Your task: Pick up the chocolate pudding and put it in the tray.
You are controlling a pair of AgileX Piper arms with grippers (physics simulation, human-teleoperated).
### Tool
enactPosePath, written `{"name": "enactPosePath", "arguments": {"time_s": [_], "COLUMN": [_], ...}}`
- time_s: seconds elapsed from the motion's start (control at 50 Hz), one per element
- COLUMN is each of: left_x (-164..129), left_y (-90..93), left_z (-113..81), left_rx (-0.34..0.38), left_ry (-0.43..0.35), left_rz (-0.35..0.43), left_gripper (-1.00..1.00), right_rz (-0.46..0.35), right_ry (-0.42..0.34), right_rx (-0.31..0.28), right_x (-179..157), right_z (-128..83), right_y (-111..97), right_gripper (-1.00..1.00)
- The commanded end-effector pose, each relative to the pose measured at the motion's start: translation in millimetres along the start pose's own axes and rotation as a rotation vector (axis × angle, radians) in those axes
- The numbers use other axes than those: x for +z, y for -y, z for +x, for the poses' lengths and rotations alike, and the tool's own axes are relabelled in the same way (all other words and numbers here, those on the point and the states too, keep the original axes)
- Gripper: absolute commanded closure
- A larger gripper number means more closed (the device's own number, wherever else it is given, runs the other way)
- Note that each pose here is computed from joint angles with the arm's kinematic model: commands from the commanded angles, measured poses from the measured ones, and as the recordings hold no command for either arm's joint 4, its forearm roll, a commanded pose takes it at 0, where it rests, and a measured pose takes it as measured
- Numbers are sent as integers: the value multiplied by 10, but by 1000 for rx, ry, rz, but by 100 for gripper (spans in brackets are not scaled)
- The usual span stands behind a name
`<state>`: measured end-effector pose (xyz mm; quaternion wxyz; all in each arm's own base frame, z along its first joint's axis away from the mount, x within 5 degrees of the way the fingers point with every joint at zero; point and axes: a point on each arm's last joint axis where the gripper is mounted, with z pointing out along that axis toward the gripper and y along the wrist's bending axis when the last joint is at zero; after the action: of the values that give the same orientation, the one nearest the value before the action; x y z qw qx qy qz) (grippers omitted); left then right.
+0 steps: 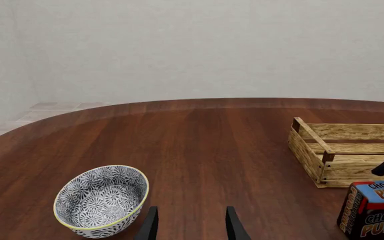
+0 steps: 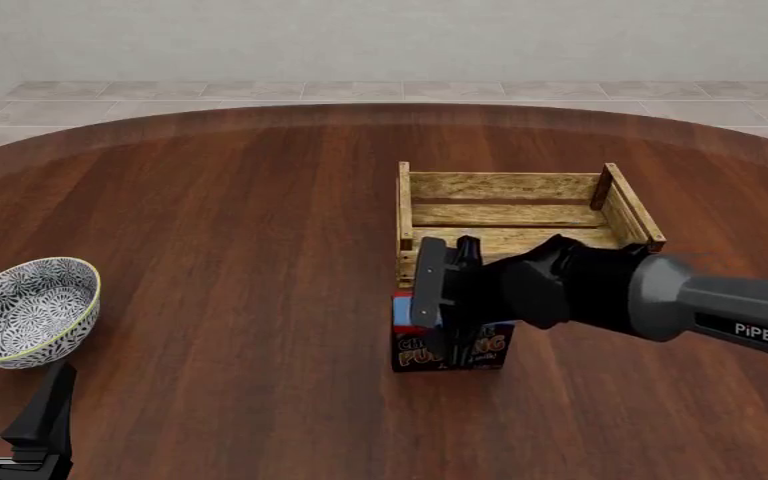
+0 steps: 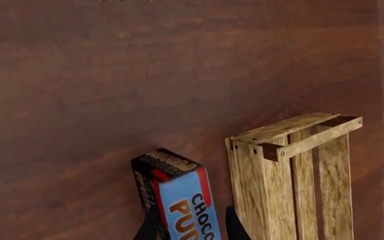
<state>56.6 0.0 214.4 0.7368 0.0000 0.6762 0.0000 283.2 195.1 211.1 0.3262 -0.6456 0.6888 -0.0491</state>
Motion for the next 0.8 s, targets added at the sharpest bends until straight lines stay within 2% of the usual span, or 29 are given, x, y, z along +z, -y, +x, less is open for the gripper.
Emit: {"name": "enactPosePath", "arguments": {"time_s": [0.02, 0.8], "left_x": [0, 0], "left_y": [0, 0], "left_z": [0, 0], "left_rx": [0, 0], "left_ry": [0, 0], "left_rz": [0, 0], "left_gripper": [-100, -100], "right_rz": [-3, -7], "right_ry": [-1, 13], "right_rx": [3, 15], "right_x": [30, 116], "right_z": [-5, -37], "right_y": [-5, -79], "right_gripper": [-100, -100]}}
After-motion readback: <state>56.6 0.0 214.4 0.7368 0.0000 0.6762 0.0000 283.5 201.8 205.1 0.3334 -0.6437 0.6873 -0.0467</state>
